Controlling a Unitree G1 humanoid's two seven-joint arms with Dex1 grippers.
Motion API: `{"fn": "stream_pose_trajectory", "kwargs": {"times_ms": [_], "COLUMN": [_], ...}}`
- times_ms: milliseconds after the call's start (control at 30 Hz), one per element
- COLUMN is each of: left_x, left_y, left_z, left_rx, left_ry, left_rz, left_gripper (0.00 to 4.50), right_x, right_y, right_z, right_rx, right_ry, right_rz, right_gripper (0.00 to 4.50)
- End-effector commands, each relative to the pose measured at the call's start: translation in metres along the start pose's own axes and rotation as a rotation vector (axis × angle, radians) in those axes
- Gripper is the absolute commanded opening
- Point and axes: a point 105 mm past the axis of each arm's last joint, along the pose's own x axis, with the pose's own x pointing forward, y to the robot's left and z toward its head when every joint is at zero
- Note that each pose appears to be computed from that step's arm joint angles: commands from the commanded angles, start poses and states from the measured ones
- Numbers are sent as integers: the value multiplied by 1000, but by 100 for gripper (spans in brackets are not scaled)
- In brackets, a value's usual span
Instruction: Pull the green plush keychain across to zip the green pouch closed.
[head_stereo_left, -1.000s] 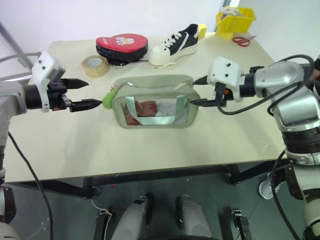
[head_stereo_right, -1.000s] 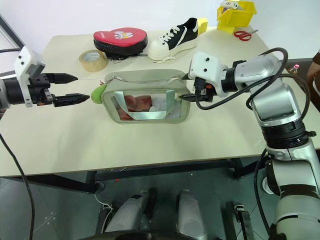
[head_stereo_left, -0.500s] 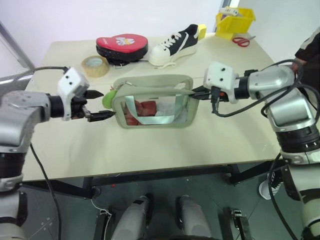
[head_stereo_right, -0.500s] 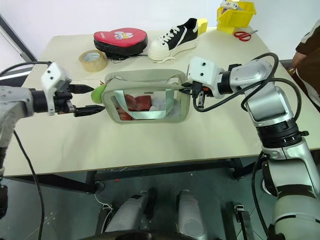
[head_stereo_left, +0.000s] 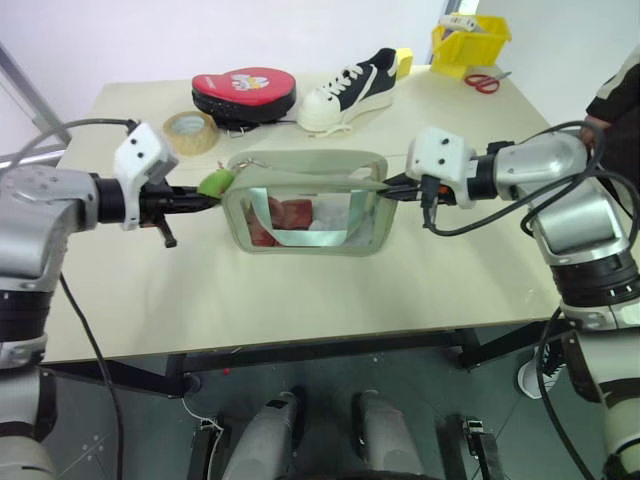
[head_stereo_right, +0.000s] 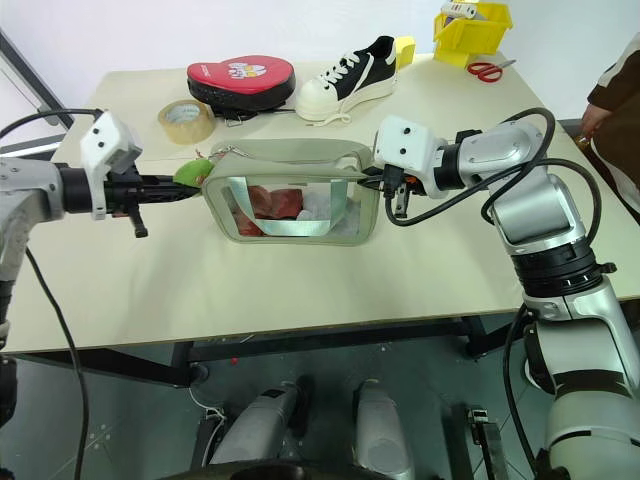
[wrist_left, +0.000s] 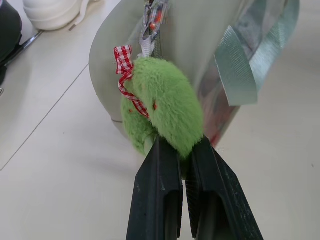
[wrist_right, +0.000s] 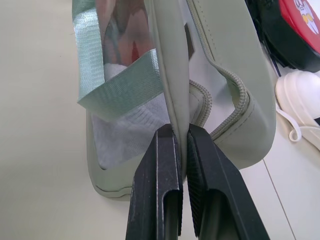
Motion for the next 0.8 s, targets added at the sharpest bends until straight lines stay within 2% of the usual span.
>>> {"fn": "stream_pose_trajectory", "kwargs": {"times_ms": [33, 167, 300, 400, 500, 533, 567, 633, 767, 800], "left_x": [-12, -3, 29, 49, 59, 61, 61, 59, 47, 43], "left_y": [18, 26, 4, -12, -18, -17, -12, -7, 5, 9], "left_z": [21, 57, 75, 78, 66, 63, 64, 66, 75, 78], "left_rx": [91, 158, 245, 313, 376, 387, 382, 370, 353, 350], "left_ry": [-29, -133, -166, -160, -99, -87, -93, -106, -112, -115], "left_rz": [71, 96, -5, -76, -111, -111, -95, -81, -49, -35], "left_gripper": [9, 9, 9, 9, 9, 75, 107, 200, 416, 445], "right_x": [-3, -3, -2, -1, 0, 0, 0, 0, -1, 0], "right_y": [-4, -5, -6, -6, -6, -6, -6, -5, -5, -5], "right_z": [8, 10, 11, 13, 14, 14, 12, 11, 11, 11], "right_rx": [-28, -34, -34, -32, -29, -28, -27, -26, -11, -10], "right_ry": [-15, -16, -20, -24, -29, -29, -25, -21, -23, -24], "right_rz": [-25, -33, -38, -35, -39, -41, -42, -44, -51, -57], "right_gripper": [0, 0, 0, 0, 0, 0, 0, 0, 0, 0]}}
